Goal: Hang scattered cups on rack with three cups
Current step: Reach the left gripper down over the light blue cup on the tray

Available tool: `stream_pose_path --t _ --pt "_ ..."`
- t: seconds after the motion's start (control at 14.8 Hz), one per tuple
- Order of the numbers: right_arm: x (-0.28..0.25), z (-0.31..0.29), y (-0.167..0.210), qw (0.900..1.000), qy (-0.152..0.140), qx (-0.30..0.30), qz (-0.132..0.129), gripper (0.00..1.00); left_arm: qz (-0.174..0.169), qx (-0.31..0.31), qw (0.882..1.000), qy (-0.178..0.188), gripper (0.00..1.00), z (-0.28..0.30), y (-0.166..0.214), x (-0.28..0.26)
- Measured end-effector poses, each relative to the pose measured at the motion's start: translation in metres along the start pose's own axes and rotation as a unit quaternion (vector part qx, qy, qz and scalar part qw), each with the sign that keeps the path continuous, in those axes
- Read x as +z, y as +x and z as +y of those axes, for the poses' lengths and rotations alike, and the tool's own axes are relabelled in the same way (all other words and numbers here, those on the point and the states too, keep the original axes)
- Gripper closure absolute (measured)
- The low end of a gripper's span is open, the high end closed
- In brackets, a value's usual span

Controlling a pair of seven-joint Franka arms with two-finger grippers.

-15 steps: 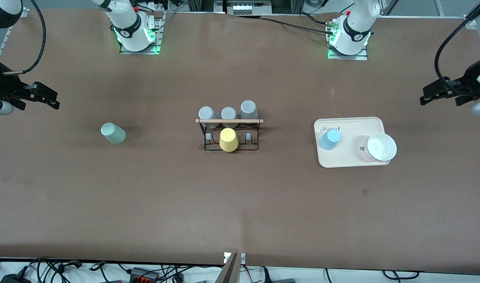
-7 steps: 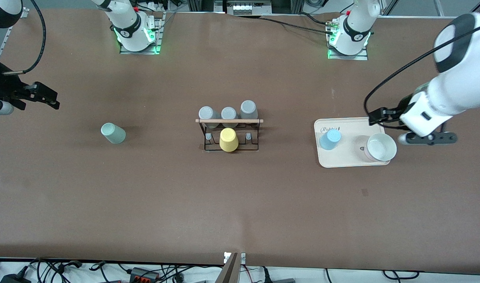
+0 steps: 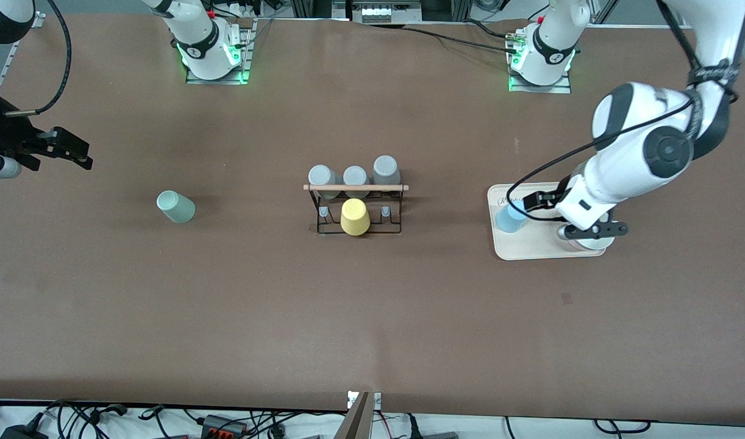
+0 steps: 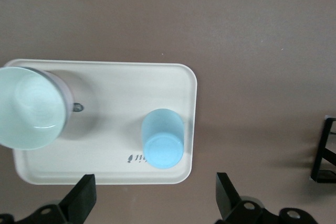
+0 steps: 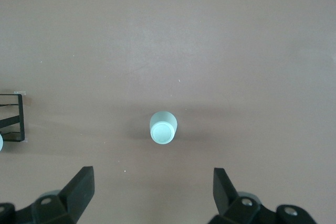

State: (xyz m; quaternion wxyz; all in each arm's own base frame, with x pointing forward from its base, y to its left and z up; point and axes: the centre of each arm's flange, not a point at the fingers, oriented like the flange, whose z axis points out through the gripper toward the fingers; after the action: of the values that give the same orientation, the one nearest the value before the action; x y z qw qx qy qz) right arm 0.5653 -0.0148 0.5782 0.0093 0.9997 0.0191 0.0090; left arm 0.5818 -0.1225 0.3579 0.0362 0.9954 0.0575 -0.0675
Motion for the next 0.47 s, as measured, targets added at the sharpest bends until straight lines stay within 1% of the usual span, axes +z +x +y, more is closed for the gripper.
stream_pose_path --t 0.27,0.47 --pt "0.0 0.0 0.0 1.0 0.0 0.0 0.0 0.0 -0.011 -0.015 1.0 -0.006 0.0 0.007 0.001 0.061" --pt "0.0 0.0 0.0 1.0 0.0 0.0 0.0 0.0 -0.025 -0.017 1.0 -0.005 0.0 0.004 0.0 0.086"
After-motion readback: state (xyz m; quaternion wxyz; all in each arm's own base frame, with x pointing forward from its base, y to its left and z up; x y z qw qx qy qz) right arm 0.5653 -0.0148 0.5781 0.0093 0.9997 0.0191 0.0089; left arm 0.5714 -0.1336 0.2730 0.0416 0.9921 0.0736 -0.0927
